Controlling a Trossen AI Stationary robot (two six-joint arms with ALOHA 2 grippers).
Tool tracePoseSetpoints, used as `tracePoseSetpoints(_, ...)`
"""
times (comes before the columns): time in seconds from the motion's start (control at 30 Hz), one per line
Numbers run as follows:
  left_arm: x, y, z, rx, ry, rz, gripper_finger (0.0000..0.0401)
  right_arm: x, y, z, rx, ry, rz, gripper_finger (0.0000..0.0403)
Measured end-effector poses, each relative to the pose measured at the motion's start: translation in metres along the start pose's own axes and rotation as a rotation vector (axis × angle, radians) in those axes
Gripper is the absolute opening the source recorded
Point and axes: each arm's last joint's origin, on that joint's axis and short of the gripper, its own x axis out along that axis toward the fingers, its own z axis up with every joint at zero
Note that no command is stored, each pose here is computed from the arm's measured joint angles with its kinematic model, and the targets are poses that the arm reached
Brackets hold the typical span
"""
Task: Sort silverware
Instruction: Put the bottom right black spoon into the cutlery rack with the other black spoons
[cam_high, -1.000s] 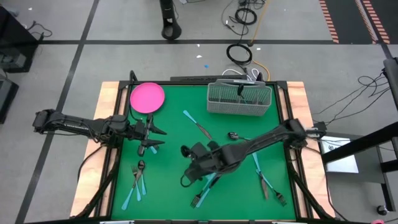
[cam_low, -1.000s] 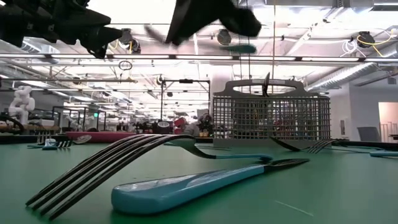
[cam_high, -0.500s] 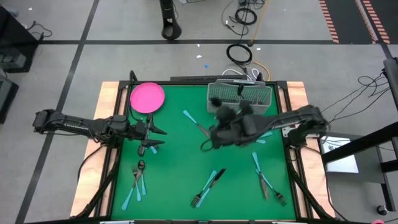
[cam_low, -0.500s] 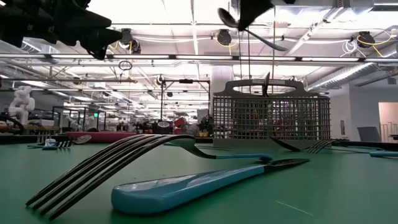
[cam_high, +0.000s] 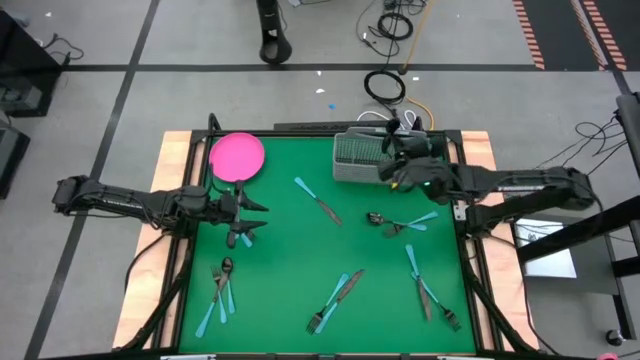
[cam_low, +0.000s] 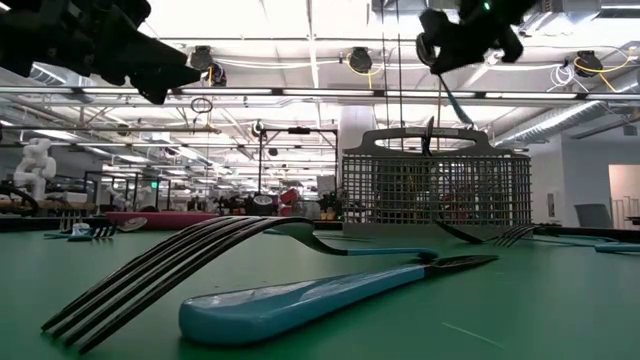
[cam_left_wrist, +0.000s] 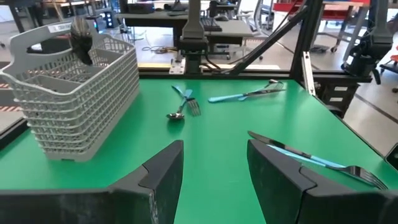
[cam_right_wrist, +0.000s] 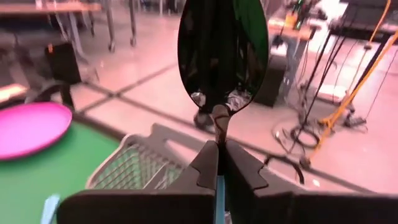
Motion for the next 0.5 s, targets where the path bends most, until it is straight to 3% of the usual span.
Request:
tracePoseSetpoints(0.23, 0.000, 0.000, 0.000, -0.003, -0.001, 0.001, 0.0180, 0.014, -0.028, -0.032, 0.044, -0.115, 0.022, 0.0000)
tracePoseSetpoints(0.5, 0.000, 0.000, 0.001, -0.003, -0.005, 0.003, 0.0180, 0.029, -0.041, -0.059, 0.092, -0.073, -0.060, 0.0000)
